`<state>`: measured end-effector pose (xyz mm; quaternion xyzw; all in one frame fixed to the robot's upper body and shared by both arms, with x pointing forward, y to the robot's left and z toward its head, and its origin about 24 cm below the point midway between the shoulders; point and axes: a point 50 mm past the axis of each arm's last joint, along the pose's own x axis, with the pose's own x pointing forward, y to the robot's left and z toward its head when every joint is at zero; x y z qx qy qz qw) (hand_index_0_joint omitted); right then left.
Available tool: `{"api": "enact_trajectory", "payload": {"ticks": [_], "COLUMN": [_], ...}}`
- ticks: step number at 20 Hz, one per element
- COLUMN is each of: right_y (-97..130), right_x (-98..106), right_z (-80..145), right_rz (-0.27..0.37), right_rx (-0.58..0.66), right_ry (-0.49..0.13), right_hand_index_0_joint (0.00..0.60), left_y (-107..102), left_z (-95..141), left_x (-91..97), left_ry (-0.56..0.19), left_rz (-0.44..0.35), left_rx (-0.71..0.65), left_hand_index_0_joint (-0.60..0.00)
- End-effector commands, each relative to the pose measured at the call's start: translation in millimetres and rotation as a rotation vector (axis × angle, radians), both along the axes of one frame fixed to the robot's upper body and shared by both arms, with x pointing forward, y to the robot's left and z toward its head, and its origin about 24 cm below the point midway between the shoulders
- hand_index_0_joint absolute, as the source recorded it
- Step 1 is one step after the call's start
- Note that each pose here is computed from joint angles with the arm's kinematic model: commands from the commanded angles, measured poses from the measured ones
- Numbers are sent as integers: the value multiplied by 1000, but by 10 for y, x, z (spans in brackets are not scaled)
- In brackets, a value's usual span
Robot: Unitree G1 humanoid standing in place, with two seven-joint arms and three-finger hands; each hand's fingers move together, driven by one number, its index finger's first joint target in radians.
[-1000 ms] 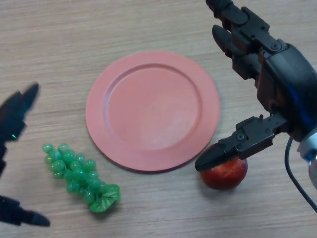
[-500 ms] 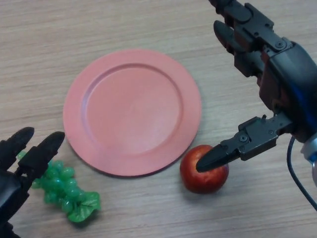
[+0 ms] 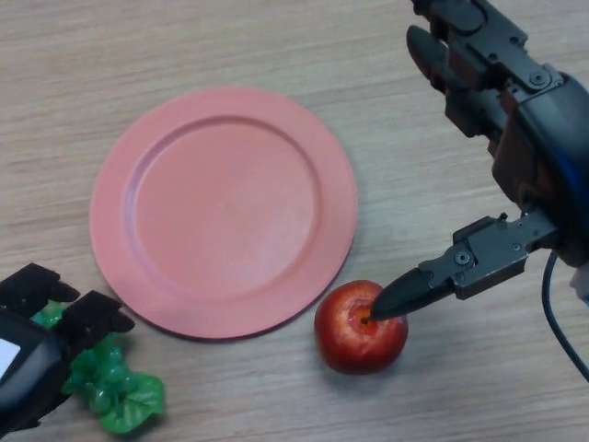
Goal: Pick up the green grapes and place it on the plate
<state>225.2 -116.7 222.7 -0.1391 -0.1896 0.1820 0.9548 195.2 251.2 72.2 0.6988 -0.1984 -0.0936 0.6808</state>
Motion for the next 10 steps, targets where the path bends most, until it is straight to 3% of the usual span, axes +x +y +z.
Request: {"api": "enact_trajectory", "payload": {"ticks": [1,5,10], "right_y": [-37,-35,-22], "right_x": [-151,-165,-184], "right_z": [262,265,296], "right_rz": [14,16,20], "right_rx": [49,53,55], "right_ry": [-202,-208,-220], "right_hand_index_0_joint": [0,0,0], "left_y": [124,171,107], "left_z": [98,124,693], "left_x": [-23,-31,-165], "left_ry": [-98,-172,-262], "left_rz": [-10,-29,-127], "left_rx": [69,130,-21], "left_hand_index_0_joint": [-600,-600,-600]}}
